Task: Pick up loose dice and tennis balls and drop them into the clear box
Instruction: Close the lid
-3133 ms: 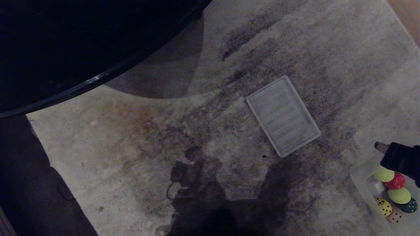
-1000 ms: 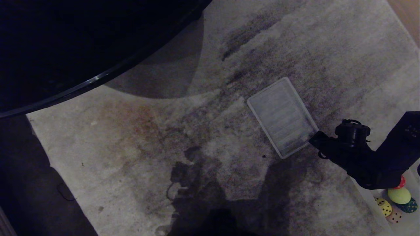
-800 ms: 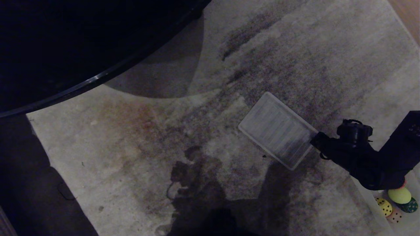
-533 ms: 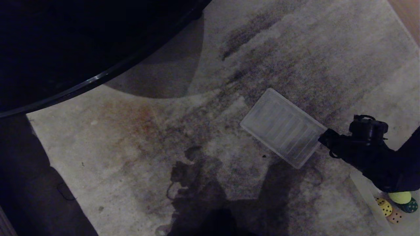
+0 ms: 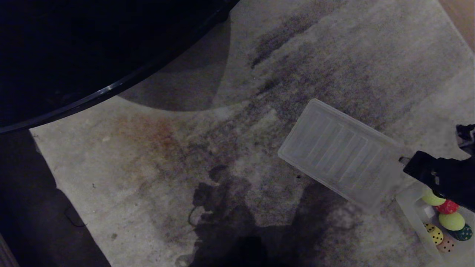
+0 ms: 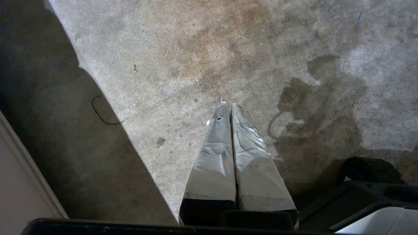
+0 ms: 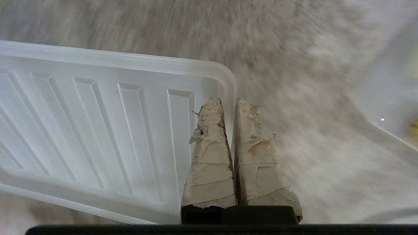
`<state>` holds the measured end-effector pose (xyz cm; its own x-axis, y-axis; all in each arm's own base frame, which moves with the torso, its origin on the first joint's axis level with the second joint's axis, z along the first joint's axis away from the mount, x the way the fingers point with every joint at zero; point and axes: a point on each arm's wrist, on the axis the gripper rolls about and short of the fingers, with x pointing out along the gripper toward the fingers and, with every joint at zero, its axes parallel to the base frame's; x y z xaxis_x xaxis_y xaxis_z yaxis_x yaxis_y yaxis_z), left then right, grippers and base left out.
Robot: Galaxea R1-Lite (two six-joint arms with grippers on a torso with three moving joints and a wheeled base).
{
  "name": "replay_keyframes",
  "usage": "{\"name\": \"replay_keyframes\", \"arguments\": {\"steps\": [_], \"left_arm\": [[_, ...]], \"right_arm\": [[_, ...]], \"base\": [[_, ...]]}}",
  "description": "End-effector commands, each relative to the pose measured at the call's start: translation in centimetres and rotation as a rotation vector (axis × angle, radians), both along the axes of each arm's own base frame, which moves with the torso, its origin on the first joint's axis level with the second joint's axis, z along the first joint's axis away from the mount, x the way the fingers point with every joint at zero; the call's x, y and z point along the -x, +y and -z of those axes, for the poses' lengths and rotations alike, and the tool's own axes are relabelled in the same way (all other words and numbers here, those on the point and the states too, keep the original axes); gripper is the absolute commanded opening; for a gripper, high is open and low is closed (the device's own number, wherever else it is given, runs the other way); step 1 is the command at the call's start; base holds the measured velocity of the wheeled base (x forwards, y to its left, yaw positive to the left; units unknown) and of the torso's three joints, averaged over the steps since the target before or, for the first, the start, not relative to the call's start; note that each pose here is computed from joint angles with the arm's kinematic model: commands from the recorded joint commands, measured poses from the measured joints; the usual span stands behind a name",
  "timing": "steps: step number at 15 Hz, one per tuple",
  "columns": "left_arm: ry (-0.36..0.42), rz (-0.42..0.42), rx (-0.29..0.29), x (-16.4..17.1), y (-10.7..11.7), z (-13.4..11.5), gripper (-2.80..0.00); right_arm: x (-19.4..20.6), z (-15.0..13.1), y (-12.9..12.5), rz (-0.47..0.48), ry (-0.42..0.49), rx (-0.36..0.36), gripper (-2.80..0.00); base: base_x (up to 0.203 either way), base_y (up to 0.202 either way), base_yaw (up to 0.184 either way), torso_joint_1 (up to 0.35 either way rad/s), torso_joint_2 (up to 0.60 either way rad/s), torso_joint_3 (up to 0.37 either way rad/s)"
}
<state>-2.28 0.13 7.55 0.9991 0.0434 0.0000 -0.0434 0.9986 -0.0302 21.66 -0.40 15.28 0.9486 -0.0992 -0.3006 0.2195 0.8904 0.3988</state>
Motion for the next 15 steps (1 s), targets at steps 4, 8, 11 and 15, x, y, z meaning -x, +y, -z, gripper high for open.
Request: {"name": "replay_keyframes", "arguments": {"steps": [4, 8, 11, 15], "left_arm": [[0.003, -0.001, 0.0, 0.0, 0.0, 0.0, -2.8], [0.003, -0.001, 0.0, 0.0, 0.0, 0.0, -2.8], [0.003, -0.001, 0.0, 0.0, 0.0, 0.0, -2.8], [0.003, -0.001, 0.0, 0.0, 0.0, 0.0, -2.8]], "right_arm": [[12.7, -1.5, 0.3, -0.052, -0.094, 0.111, -2.8], [19.0, 3.1, 0.2, -0.072, -0.058, 0.231, -2.8], [21.5, 5.8, 0.2, -0.107, -0.033, 0.315, -2.8], [23.2, 7.4, 0.4, -0.182, -0.151, 0.392, -2.8]], "base": [[0.0, 0.0, 0.0, 0.0, 0.0, 0.0], [0.0, 0.0, 0.0, 0.0, 0.0, 0.0], [0.0, 0.0, 0.0, 0.0, 0.0, 0.0], [0.0, 0.0, 0.0, 0.0, 0.0, 0.0]]}}
